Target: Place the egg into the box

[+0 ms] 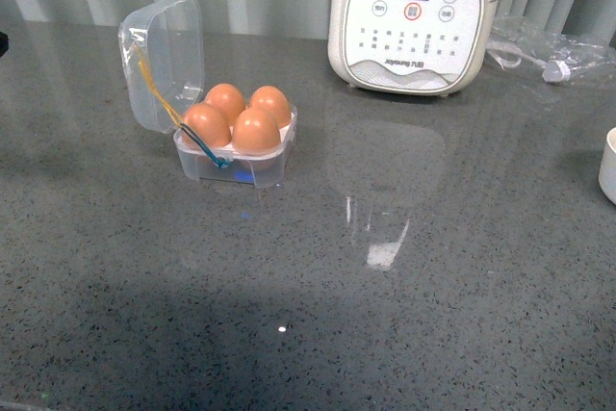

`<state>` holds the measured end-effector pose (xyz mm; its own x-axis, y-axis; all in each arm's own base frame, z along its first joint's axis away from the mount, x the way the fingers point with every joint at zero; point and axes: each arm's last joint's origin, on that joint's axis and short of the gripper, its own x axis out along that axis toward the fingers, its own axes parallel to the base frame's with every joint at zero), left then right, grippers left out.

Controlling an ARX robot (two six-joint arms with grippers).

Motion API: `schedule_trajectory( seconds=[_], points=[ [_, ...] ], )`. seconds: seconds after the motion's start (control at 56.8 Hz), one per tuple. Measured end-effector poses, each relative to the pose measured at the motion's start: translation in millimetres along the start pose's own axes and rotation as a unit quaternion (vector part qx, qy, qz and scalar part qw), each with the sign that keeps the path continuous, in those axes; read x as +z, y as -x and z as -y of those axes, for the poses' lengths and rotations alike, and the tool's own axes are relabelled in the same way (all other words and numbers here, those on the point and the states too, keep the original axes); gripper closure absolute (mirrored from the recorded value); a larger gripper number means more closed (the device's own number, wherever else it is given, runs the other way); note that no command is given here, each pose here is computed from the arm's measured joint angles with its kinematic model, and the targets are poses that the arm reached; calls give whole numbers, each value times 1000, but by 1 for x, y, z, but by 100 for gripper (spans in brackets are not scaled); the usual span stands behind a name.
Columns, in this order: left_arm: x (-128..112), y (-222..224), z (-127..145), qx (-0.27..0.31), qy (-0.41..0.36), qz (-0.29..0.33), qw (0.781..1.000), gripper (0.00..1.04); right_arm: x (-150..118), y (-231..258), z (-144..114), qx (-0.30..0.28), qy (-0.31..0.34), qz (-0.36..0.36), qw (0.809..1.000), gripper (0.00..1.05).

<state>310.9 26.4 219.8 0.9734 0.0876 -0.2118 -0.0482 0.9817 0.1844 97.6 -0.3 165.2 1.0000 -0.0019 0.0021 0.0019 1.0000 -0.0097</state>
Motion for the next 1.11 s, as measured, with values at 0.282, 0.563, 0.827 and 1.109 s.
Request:
schedule_trajectory(
  seconds=[0.282, 0.563, 0.827, 1.109],
  points=[
    [1, -29, 18, 5, -23, -7, 1000, 7, 0, 0, 0, 0, 0, 0, 1000, 7],
    [16, -34, 46, -23, -25, 4, 999, 7, 0, 0, 0, 0, 0, 0, 1000, 7],
    [27, 3, 94, -106, -5, 20, 994, 7, 0, 0, 0, 0, 0, 0, 1000, 7],
    [12, 40, 138, -210, -6, 1, 978, 7, 0, 0, 0, 0, 0, 0, 1000, 7]
  ],
)
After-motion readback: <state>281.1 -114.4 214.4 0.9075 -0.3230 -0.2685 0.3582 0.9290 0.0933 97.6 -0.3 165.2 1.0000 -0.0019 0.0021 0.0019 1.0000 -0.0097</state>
